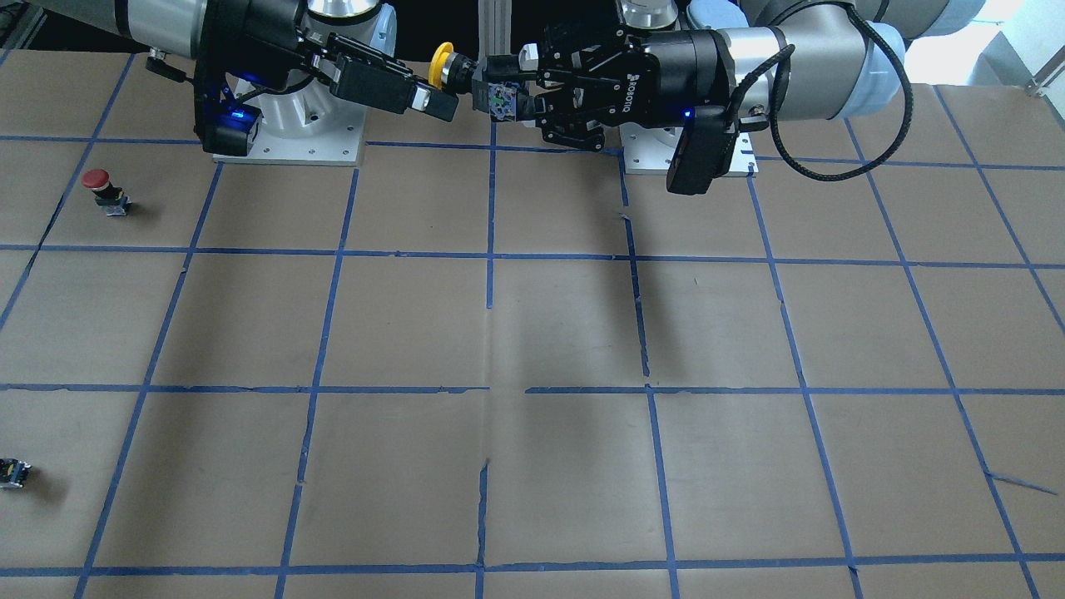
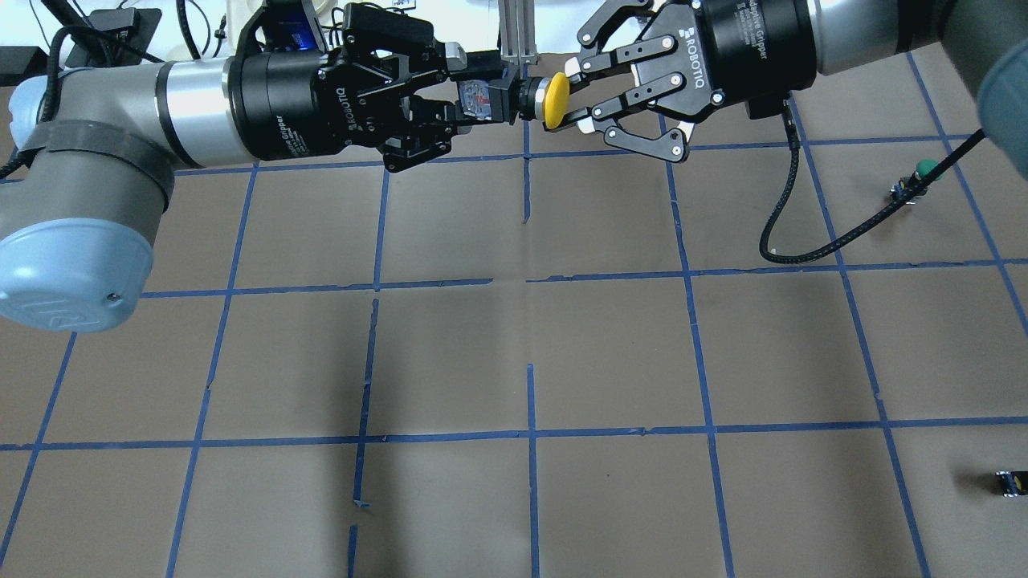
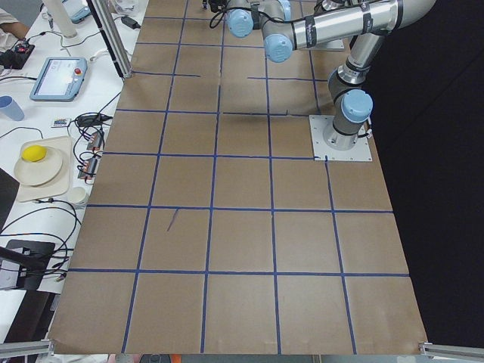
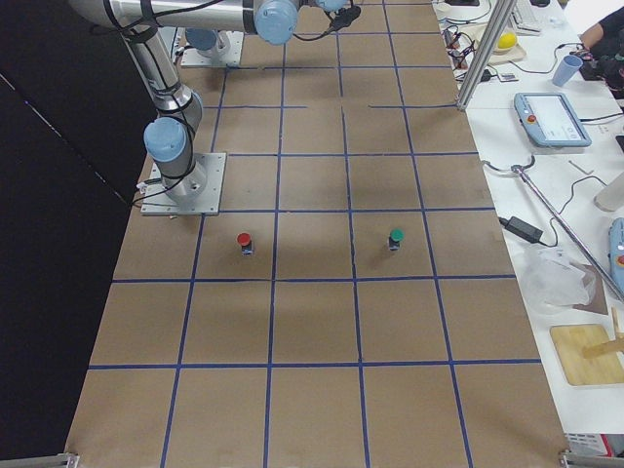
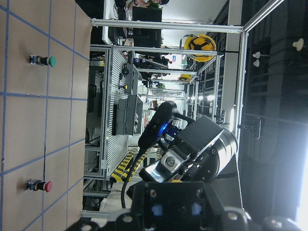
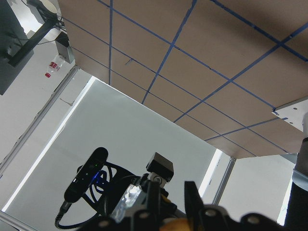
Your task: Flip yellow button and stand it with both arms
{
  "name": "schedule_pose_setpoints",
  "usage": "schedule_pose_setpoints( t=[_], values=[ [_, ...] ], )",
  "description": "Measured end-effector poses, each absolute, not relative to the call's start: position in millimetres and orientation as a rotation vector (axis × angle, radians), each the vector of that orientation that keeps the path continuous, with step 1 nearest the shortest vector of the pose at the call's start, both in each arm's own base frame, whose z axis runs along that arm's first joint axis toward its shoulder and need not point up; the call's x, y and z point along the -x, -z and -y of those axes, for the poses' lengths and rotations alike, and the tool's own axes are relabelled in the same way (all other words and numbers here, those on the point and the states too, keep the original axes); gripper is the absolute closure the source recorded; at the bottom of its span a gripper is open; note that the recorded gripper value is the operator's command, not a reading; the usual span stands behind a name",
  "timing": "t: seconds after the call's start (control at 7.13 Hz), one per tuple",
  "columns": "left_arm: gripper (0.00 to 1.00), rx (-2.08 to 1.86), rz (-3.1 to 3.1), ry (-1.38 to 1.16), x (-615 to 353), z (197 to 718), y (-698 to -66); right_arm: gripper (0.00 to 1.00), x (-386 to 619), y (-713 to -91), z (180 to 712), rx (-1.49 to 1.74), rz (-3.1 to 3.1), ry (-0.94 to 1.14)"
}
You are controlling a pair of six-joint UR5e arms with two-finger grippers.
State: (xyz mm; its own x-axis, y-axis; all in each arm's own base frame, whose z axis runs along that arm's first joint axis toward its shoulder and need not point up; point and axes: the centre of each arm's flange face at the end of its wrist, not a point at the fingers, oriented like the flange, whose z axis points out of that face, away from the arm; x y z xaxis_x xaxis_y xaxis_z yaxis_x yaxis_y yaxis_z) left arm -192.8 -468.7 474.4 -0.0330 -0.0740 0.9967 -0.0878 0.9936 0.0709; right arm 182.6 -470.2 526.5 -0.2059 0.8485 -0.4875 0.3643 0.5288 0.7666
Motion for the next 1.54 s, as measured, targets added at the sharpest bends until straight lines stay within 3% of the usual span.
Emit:
schedule_pose_setpoints(
  t=[0.14,0.28,1.54],
  values=[
    [0.99,-0.125,1.605,-0.012,193,469,-475,0.04,-183,-528,470,-1.009,-1.79,-0.619],
    [0.99,-0.126,1.606,-0.011,193,469,-474,0.01,-182,-532,468,-1.006,-1.79,-0.614],
    [0.99,-0.125,1.605,-0.012,192,469,-475,0.01,-182,-541,460,-1.222,-1.651,-0.765]
  ],
)
